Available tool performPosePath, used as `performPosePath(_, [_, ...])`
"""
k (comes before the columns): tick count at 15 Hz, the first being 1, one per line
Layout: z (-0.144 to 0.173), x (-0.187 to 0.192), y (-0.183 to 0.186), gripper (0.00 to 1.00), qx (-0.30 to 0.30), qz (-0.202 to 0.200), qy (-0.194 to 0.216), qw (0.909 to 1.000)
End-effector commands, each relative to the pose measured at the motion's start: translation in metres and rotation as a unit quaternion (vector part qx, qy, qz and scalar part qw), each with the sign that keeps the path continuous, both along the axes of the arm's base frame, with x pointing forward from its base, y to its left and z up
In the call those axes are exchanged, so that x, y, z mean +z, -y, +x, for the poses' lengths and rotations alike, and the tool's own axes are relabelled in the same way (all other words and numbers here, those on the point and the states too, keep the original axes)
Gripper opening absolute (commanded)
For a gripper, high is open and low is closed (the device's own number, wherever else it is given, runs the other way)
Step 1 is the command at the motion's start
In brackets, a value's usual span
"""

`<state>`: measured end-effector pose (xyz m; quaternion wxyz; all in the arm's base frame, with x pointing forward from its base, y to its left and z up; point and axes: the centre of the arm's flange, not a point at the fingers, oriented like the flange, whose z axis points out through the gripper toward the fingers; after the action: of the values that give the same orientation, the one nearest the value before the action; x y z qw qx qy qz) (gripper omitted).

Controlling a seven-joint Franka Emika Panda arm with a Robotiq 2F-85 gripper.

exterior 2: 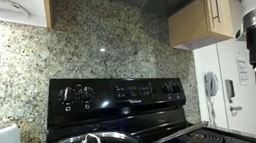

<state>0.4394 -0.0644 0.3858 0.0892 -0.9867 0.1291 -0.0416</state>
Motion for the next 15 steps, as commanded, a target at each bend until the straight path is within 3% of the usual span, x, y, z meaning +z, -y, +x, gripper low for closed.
performPosePath(1, [0.0,0.0,0.0,1.0,0.0,0.0,0.0,1.0])
performPosePath(10, [0.0,-0.001,0.0,1.0,-0.001,-0.006,0.0,1.0])
performPosePath(13, [0.013,0.004,-0.005,1.0,0.018,-0.025,0.032,0.999])
performPosePath(15, [0.026,0.013,-0.01,1.0,0.027,-0.052,0.082,0.9949])
